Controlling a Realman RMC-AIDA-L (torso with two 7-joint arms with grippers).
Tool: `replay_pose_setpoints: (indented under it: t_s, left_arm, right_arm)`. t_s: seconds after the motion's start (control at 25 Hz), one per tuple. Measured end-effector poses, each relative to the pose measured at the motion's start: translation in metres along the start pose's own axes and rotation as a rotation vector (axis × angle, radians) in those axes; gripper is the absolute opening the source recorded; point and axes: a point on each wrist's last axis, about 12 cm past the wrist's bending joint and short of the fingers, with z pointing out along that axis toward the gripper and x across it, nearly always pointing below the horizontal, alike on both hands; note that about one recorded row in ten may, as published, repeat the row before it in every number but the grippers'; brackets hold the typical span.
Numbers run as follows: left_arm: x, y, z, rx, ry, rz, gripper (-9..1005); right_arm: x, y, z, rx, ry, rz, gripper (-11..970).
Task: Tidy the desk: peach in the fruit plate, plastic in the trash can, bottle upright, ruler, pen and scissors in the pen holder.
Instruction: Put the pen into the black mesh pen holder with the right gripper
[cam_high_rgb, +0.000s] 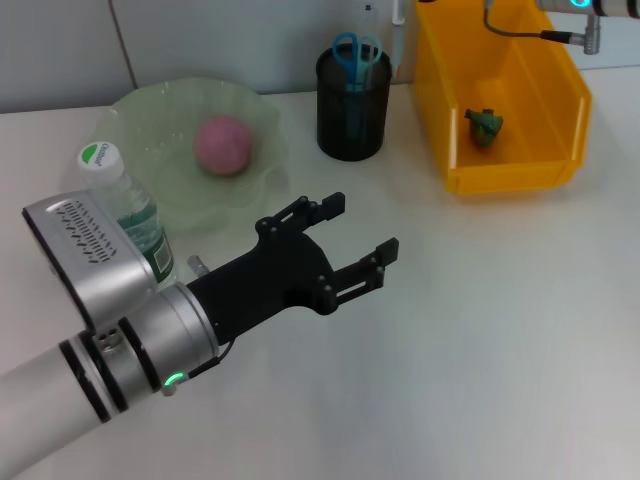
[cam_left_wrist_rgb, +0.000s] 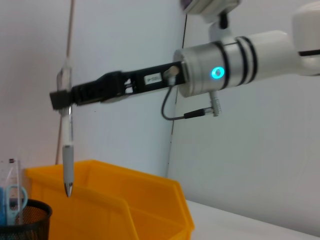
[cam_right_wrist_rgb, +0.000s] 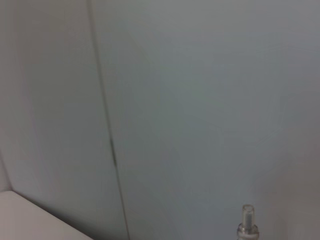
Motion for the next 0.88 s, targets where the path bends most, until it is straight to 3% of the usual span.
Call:
replay_pose_setpoints:
  t_s: [0.4,0.68,0.88]
  left_arm:
    - [0.002,0.004,-0.01,0.018,-0.039,-0.018,812]
    - [0.001,0.003,-0.011,0.028,-0.05,-0.02,813]
    - [0.001,0.002,-0.012,0.033,-0.056,-0.022,813]
  right_arm:
    - [-0.018,0.002,0.022,0.057,0.044,0.011,162]
    - [-0.013,0.007,0.033,0.105,0.042,-0.014,168]
    - [-0.009,0.019,0.046,0.125,0.026,-0.03,172]
